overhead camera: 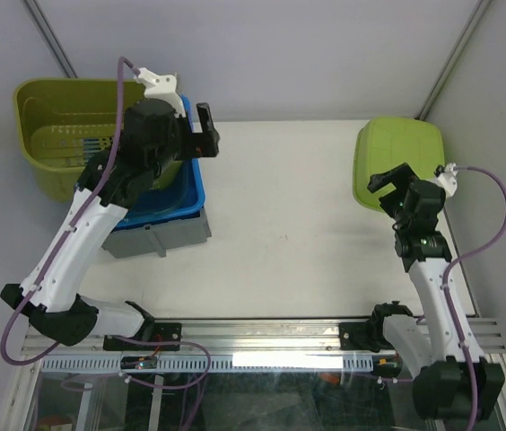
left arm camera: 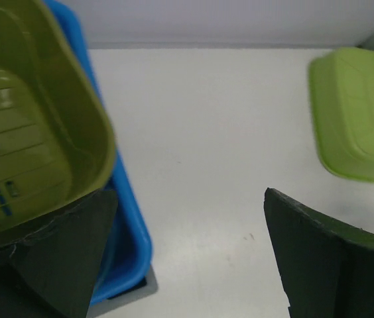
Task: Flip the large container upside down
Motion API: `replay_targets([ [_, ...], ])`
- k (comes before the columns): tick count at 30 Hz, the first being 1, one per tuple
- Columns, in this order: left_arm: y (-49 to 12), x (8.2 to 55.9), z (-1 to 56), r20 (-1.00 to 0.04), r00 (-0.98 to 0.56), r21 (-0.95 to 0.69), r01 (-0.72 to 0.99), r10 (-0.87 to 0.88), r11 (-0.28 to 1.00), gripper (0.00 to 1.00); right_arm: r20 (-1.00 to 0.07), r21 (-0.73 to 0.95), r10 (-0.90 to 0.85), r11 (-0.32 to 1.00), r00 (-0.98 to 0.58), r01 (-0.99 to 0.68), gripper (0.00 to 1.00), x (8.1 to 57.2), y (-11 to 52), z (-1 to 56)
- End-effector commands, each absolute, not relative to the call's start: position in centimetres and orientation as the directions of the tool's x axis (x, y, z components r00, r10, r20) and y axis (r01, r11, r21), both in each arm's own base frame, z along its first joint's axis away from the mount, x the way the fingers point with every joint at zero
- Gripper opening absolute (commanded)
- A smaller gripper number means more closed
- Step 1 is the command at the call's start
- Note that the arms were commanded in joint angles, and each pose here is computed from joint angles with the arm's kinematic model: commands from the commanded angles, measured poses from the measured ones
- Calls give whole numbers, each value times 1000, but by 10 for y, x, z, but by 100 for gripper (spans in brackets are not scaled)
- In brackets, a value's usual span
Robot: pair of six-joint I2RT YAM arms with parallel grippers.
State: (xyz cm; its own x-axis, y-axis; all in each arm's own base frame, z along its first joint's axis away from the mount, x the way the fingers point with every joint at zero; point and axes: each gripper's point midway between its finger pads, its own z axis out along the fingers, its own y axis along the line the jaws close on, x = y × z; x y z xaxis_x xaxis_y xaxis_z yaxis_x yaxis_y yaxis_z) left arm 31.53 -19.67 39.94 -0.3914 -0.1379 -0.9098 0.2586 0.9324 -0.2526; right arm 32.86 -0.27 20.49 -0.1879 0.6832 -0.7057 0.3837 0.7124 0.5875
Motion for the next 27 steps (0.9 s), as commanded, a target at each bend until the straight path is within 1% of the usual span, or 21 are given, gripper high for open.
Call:
replay_targets([
  [1,-130,345,411,-934,-341,-110,-9,-106,994,99,-732,572,656,739,-185,358,99,297,-2,210],
  [2,-122,353,410,-934,-346,-77,-51,-91,996,99,-736,575,654,740,-175,350,99,293,-2,214],
  [3,-118,369,396,-922,-383,-32,-96,-67,995,99,-738,576,653,741,-170,345,99,289,-2,216],
  [10,-116,439,340,-868,-495,141,-192,29,971,99,-733,575,651,747,-196,333,99,279,2,220],
  [15,-104,463,302,-835,-548,242,-276,54,930,95,-731,565,647,752,-215,340,99,274,3,215],
  [18,-102,467,279,-806,-587,296,-286,78,911,88,-740,563,641,755,-204,336,99,271,2,217],
  [23,-99,462,272,-805,-589,293,-301,65,907,63,-753,556,632,760,-183,336,99,270,-2,223],
  [27,-97,459,282,-819,-571,280,-306,60,910,60,-744,565,640,757,-194,329,99,272,1,222],
])
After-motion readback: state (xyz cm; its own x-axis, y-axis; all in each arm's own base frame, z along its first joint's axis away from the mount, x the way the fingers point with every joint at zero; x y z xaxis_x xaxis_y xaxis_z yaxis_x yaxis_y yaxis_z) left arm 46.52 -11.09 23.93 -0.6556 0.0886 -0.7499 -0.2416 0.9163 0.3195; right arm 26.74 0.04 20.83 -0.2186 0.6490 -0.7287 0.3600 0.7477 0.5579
